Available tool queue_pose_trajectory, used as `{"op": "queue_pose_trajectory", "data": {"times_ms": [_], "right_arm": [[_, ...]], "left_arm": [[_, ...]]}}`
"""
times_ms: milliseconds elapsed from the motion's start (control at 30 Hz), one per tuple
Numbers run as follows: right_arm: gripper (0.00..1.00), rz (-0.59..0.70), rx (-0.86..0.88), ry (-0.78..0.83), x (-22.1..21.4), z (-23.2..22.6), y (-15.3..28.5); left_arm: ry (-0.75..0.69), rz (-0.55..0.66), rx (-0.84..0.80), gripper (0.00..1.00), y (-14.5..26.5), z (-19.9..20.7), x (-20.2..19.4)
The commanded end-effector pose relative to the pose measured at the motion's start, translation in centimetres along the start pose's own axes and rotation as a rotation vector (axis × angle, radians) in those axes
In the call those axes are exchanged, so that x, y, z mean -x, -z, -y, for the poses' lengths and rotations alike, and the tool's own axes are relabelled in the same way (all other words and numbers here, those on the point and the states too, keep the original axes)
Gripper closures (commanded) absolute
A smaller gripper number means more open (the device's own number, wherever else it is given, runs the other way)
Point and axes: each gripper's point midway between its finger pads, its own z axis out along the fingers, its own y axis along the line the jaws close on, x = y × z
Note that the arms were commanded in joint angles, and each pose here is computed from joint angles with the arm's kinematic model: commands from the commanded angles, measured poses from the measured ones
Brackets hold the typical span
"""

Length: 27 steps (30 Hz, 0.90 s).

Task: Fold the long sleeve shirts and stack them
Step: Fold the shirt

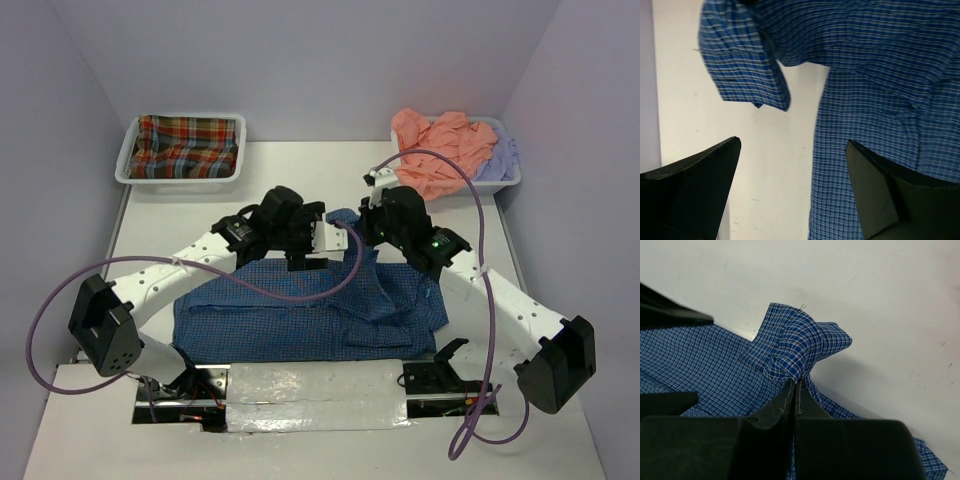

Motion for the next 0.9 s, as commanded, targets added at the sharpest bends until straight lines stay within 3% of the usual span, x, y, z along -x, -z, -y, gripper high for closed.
{"op": "queue_pose_trajectory", "data": {"times_ms": [0, 233, 433, 500, 600, 633, 700, 733, 767, 867], "right_arm": [[1.00, 0.025, 0.046, -0.055, 1.6, -1.0, 0.5], [1.00, 0.023, 0.033, -0.071, 1.6, -0.8, 0.7], [1.00, 0.024, 0.049, -0.070, 1.5, -1.1, 0.6], [1.00, 0.024, 0.060, -0.064, 1.4, -1.3, 0.7], [1.00, 0.031, 0.069, -0.061, 1.3, -1.4, 0.7], [1.00, 0.031, 0.071, -0.061, 1.2, -1.4, 0.7], [1.00, 0.031, 0.097, -0.056, 1.0, -1.8, 0.8], [1.00, 0.037, 0.103, -0.054, 1.1, -1.9, 1.0], [1.00, 0.033, 0.110, -0.051, 0.8, -1.9, 1.0], [1.00, 0.029, 0.091, -0.049, 0.4, -1.5, 1.2]], "left_arm": [[-0.045, 0.079, 0.198, 0.01, -0.4, -4.5, 2.0], [0.049, 0.221, 0.074, 0.01, -1.9, -2.5, 4.6], [0.093, 0.190, 0.065, 0.01, -4.5, -1.9, 2.9], [0.134, 0.179, 0.118, 0.05, -4.7, -3.0, 2.8], [0.169, 0.163, 0.176, 0.29, -4.8, -4.4, 2.6], [0.173, 0.154, 0.191, 0.47, -4.8, -4.6, 2.5], [0.171, 0.133, 0.212, 0.64, -5.0, -5.0, 2.0], [0.171, 0.119, 0.231, 0.85, -4.9, -5.3, 1.8], [0.173, 0.109, 0.244, 0.96, -4.8, -5.6, 1.6], [0.153, 0.080, 0.227, 1.00, -4.1, -5.4, 1.6]]}}
